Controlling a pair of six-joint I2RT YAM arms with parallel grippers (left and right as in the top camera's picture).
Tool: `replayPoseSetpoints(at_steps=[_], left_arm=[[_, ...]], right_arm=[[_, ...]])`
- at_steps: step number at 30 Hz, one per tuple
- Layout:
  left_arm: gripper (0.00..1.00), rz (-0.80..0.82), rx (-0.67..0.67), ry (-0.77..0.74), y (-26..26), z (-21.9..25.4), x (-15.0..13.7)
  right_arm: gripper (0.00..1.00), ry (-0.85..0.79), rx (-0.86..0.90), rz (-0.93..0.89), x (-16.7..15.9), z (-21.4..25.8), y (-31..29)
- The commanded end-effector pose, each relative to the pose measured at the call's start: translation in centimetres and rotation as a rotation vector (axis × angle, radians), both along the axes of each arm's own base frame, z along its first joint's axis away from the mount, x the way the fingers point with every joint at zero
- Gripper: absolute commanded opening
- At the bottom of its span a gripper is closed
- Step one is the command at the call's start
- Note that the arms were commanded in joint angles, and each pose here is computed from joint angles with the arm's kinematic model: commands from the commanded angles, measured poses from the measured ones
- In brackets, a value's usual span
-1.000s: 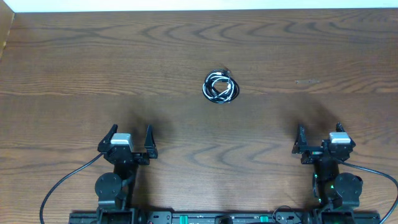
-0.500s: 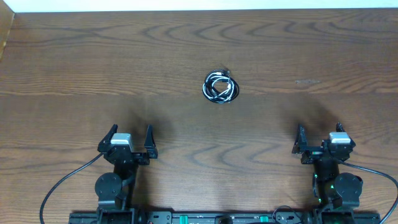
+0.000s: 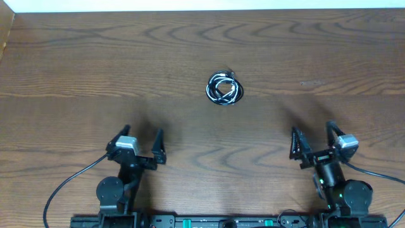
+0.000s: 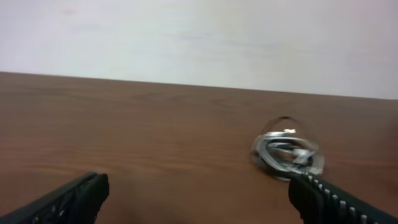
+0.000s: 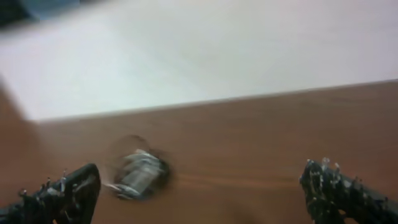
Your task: Untangle cables
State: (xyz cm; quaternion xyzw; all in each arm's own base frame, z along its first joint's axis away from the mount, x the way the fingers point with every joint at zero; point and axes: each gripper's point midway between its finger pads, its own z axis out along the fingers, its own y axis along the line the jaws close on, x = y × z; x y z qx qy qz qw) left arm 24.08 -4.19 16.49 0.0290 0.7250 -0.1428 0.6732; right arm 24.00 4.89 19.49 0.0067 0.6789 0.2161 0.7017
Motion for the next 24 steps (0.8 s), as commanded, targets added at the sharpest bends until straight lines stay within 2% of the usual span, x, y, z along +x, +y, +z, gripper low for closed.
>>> replayPoseSetpoints(at_steps=[1,7,11,14,17,21,24], left_arm=[[0.98,-0.122,-0.047,-0.049,-2.0,1.2,-0.6],[0.98,-0.179,-0.02,-0.362,-2.8,9.7,-2.5],[0.98,-0.169,0.008,-0.458,-2.7,15.3,-4.4],[0.98,-0.161,0.053,-0.376,-2.7,17.8,-4.9],[0.97,-0.16,0.117,-0.229,-2.7,19.3,-4.6],[0.98,-0.111,0.132,0.056,-1.6,20.0,-2.6],[0.98,-0.132,0.132,0.293,-1.6,19.7,-1.4]], right_arm=[[0.99,-0.005,0.142,0.111,-0.7,1.3,1.6],[0.99,-0.215,0.184,0.11,-2.0,6.9,1.1],[0.99,-0.33,0.087,0.081,-3.5,11.6,0.9],[0.99,-0.345,-0.013,-0.004,-4.2,15.0,-0.1],[0.99,-0.286,-0.101,-0.059,-4.2,17.5,-0.6],[0.99,-0.057,-0.202,-0.05,-1.7,18.0,-0.6],[0.99,0.147,-0.276,0.067,0.1,17.3,0.9]])
